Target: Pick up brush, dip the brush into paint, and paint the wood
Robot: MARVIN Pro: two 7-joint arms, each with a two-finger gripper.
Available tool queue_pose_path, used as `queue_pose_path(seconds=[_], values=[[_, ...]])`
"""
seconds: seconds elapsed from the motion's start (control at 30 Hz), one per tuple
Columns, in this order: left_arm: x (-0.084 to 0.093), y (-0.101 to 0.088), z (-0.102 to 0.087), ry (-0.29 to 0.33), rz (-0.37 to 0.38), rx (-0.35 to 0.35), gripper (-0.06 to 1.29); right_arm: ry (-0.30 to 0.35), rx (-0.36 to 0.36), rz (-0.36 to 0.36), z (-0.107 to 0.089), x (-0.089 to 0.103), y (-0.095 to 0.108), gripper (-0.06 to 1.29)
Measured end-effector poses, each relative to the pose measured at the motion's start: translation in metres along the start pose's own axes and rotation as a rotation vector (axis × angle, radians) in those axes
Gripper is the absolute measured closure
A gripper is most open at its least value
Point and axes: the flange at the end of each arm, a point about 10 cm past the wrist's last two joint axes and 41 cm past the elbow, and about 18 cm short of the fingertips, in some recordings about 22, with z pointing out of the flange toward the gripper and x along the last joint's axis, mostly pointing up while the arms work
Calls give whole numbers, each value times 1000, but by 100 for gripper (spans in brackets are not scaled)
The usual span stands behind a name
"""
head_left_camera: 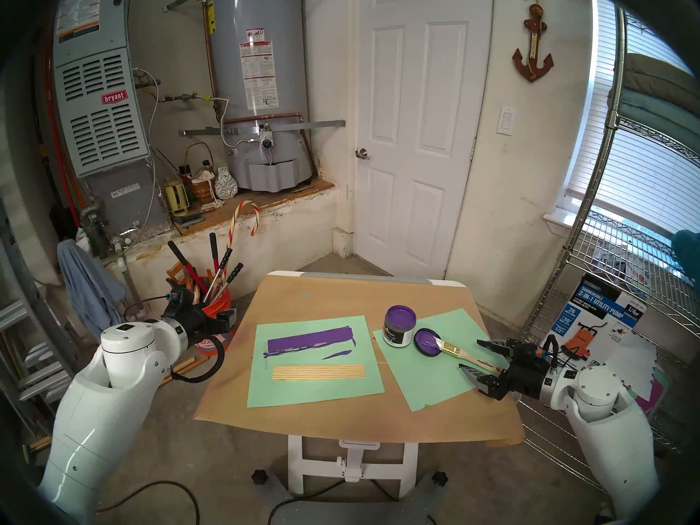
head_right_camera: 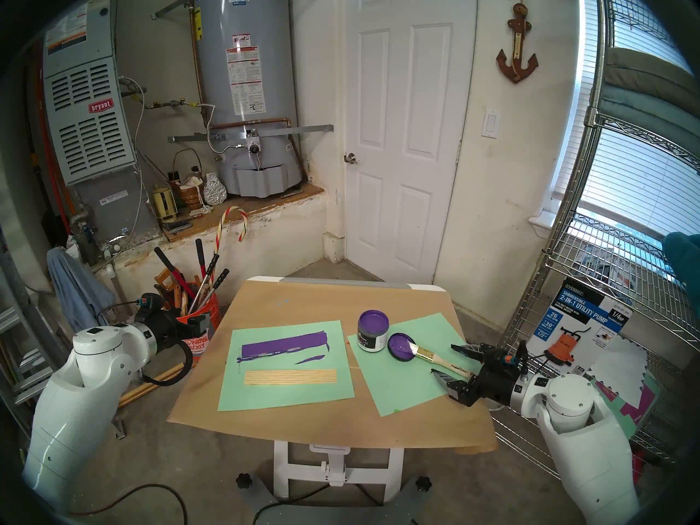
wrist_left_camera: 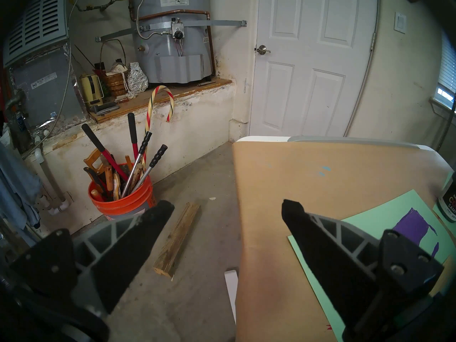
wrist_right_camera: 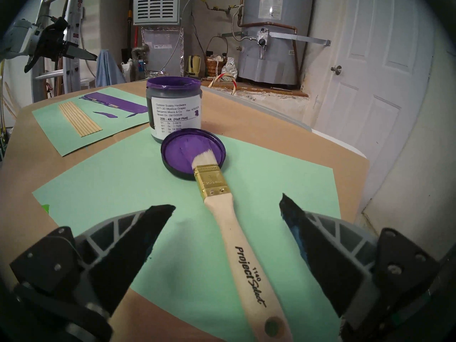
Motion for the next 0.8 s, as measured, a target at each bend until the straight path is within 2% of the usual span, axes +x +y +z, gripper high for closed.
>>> queue_pose_path(seconds=[0.43, 0.8], values=[[0, 0, 0, 0, 0, 0, -2, -23, 4, 51, 5, -5, -1, -1], [0, 0, 0, 0, 0, 0, -2, -65, 27, 37, 17, -3, -3, -1]])
